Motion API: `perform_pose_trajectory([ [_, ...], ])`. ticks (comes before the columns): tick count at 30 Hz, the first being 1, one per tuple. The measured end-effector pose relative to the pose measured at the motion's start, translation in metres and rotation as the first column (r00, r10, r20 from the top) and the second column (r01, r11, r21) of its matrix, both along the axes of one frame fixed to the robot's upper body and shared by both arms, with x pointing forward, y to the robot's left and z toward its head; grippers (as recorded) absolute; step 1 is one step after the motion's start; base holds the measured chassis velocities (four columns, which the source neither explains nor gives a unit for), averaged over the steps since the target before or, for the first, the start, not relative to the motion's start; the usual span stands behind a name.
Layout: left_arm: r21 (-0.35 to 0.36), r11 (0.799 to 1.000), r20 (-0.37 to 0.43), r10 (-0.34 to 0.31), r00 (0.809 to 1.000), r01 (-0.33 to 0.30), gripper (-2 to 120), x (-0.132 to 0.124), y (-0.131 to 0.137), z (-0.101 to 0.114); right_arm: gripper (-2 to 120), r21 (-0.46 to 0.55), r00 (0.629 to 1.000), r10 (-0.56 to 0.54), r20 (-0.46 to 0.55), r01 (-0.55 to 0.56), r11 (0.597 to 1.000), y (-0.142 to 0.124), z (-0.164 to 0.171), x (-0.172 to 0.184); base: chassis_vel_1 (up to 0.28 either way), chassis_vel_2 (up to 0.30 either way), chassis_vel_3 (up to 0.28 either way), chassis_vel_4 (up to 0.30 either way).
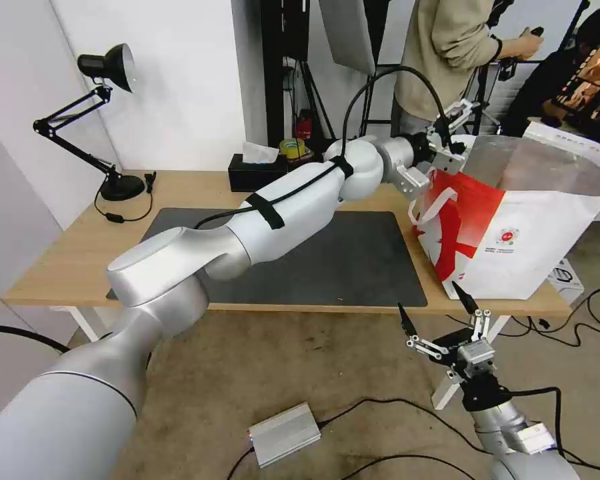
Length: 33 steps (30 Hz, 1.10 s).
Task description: Pick up the trash from the table and place it into the takeout bag.
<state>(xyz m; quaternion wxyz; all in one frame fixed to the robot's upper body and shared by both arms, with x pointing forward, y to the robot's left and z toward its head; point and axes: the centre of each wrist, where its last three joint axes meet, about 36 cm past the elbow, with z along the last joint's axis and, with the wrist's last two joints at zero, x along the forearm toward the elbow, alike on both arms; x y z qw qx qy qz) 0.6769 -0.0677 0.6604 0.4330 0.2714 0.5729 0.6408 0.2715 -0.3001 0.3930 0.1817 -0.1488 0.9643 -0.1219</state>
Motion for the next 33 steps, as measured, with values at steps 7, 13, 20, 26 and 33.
perform_pose_trajectory([
  [7,-0.149,0.989,-0.048,-0.029,0.998,0.021,85,0.006,0.014,0.021,100,0.0,1.0,0.0,0.0,0.0,1.0,0.0,0.0,0.0,0.0,0.0,0.0,0.0],
  [13,-0.259,0.966,-0.082,-0.034,0.996,0.012,83,0.012,0.03,0.026,100,0.0,1.0,0.0,0.0,0.0,1.0,0.0,0.0,0.0,0.0,0.0,0.0,0.0],
  [20,-0.407,0.913,-0.163,-0.06,0.985,-0.011,81,0.015,0.058,0.023,100,0.0,1.0,0.0,0.0,0.0,1.0,0.0,0.0,0.0,0.0,0.0,0.0,0.0],
  [26,-0.542,0.838,-0.257,-0.097,0.962,-0.06,80,0.014,0.083,0.02,100,0.0,1.0,0.0,0.0,0.0,1.0,0.0,0.0,0.0,0.0,0.0,0.0,0.0],
  [33,-0.648,0.743,-0.381,-0.129,0.916,-0.165,79,0.004,0.117,0.008,100,0.0,1.0,0.0,0.0,0.0,1.0,0.0,0.0,0.0,0.0,0.0,0.0,0.0],
])
